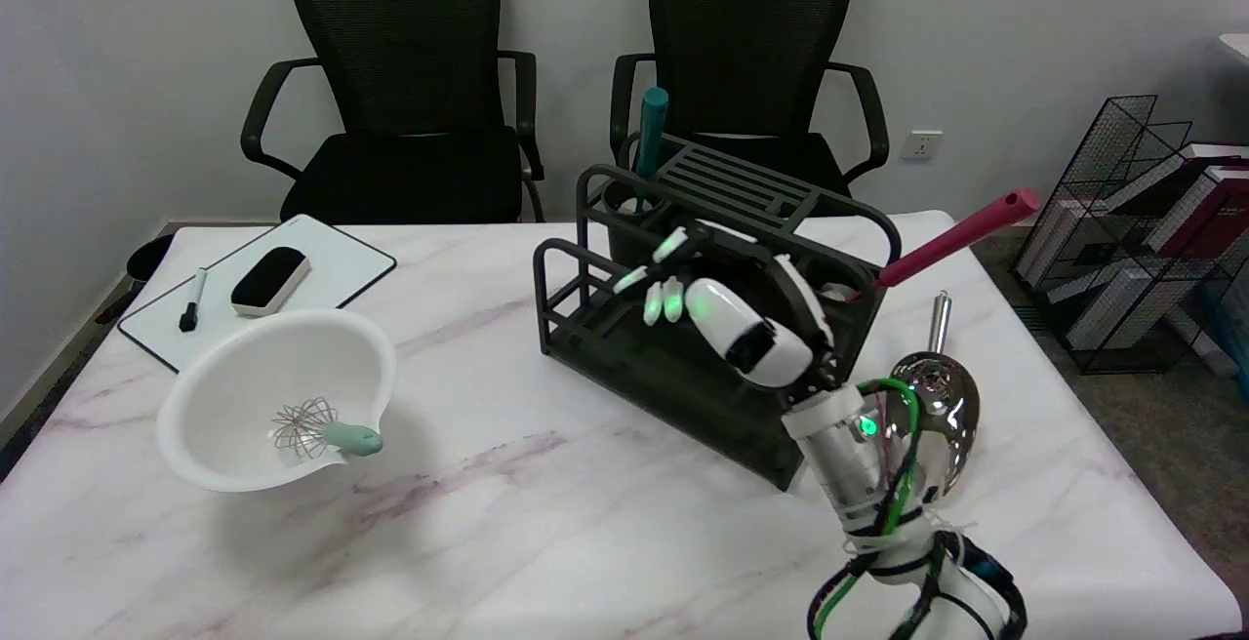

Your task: Pick up the pink sponge bottle brush.

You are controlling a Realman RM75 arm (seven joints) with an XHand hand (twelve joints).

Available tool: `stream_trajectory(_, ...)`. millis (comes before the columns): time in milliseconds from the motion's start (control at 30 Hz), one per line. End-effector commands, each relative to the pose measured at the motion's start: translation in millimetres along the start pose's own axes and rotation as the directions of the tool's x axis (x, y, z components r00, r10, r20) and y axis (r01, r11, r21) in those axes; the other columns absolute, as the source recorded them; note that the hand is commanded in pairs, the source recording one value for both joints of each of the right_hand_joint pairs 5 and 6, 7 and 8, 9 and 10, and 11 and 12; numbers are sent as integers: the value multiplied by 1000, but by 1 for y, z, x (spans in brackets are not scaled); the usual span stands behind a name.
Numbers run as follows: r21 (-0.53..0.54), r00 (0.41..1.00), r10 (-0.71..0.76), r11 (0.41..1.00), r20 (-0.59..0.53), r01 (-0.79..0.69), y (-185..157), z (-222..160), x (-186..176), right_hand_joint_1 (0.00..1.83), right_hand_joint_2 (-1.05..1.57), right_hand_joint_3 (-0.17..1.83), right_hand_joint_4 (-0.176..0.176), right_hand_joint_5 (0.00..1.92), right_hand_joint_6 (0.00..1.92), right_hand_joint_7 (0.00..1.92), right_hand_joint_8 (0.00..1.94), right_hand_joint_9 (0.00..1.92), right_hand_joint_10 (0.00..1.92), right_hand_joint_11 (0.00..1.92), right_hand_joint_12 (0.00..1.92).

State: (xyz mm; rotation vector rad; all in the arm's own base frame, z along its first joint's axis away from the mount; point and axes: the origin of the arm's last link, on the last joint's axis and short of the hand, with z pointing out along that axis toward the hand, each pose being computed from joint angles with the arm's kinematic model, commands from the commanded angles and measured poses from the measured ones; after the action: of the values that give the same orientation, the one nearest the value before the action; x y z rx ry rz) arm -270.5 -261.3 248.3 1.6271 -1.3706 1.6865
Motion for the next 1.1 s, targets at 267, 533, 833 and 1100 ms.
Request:
stream_trajectory(267, 228, 842, -255, 889, -475, 398, -81, -131, 37, 938, 524, 1156, 0, 859, 859, 1248, 1248, 1182, 1182, 1186, 1186)
stream_trajectory(533, 187, 794, -293, 874, -532, 448, -89, -156, 59, 929, 443, 1212, 0, 864, 864, 1161, 1161, 1059, 1059, 1011, 1011)
stream_trajectory(833, 155, 766, -253, 896, -591, 416, -87, -181, 82, 923, 386, 1220, 0, 844, 844, 1099, 1099, 1023, 1023, 977, 977)
stream_trajectory(1100, 164, 760, -242, 895, -604, 415, -86, -168, 116, 921, 383, 1168, 0, 823, 823, 1076, 1076, 986, 986, 949, 949)
